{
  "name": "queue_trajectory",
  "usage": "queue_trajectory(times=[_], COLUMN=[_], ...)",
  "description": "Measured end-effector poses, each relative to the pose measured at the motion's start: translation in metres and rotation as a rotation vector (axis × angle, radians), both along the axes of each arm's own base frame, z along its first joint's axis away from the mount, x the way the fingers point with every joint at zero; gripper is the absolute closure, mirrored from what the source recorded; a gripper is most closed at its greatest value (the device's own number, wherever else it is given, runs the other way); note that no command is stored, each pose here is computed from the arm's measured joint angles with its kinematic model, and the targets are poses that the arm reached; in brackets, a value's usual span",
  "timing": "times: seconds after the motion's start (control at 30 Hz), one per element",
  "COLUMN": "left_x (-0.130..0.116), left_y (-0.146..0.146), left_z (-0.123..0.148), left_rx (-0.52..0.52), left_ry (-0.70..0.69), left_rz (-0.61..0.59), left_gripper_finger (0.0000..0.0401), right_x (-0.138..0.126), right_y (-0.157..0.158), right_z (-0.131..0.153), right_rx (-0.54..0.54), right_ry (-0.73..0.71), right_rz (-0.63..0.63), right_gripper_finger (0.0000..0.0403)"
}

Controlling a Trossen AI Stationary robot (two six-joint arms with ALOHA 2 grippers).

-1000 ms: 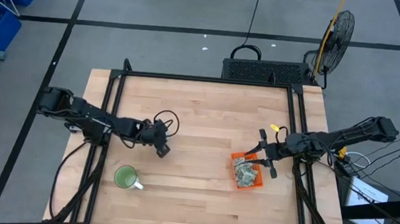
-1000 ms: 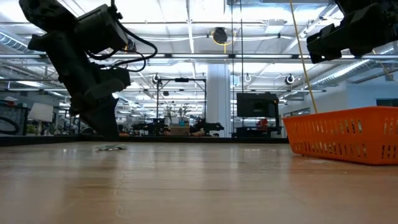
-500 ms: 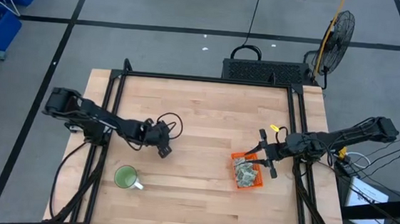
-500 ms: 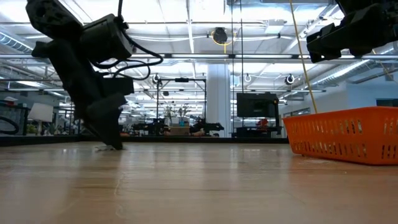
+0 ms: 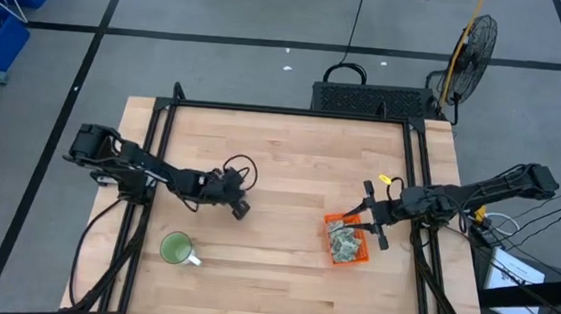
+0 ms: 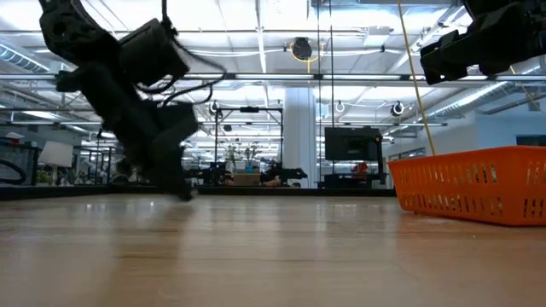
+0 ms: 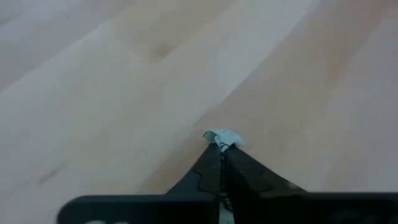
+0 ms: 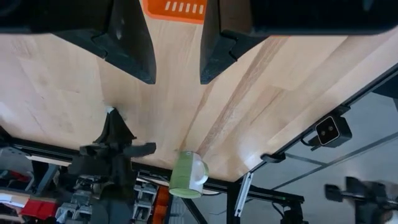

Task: Pick and place Stevia / Truvia into bins
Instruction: Put the stevia packet into the orange basket

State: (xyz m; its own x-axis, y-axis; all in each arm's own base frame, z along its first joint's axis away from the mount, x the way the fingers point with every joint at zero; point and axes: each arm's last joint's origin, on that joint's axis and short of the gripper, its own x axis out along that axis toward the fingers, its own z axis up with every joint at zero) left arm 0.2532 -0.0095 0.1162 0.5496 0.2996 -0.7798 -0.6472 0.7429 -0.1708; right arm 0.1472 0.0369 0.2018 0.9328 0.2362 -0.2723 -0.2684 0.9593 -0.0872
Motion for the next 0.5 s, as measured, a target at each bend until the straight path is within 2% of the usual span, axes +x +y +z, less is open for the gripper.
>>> queue_trajectory(times=[0.1, 0.2, 0.33, 0.5], left_x=[0.016, 0.034, 0.072, 0.137], left_y=[-0.003, -0.007, -0.016, -0.027], left_z=[0.014, 0.028, 0.051, 0.060], left_rx=[-0.050, -0.036, 0.058, 0.166], left_ry=[-0.215, -0.384, -0.461, -0.480], left_rz=[-0.034, -0.082, -0.174, -0.307], left_gripper_finger=[0.0393, 0.0377, 0.0358, 0.0359], right_x=[0.000, 0.001, 0.002, 0.002], right_y=[0.000, 0.000, 0.000, 0.000], right_z=[0.002, 0.005, 0.007, 0.009], right_rx=[0.003, 0.010, 0.006, -0.003], right_ry=[-0.016, -0.049, -0.071, -0.100], right_rz=[0.000, 0.001, 0.003, 0.006], right_gripper_finger=[0.0284, 0.0284, 0.0284, 0.0284])
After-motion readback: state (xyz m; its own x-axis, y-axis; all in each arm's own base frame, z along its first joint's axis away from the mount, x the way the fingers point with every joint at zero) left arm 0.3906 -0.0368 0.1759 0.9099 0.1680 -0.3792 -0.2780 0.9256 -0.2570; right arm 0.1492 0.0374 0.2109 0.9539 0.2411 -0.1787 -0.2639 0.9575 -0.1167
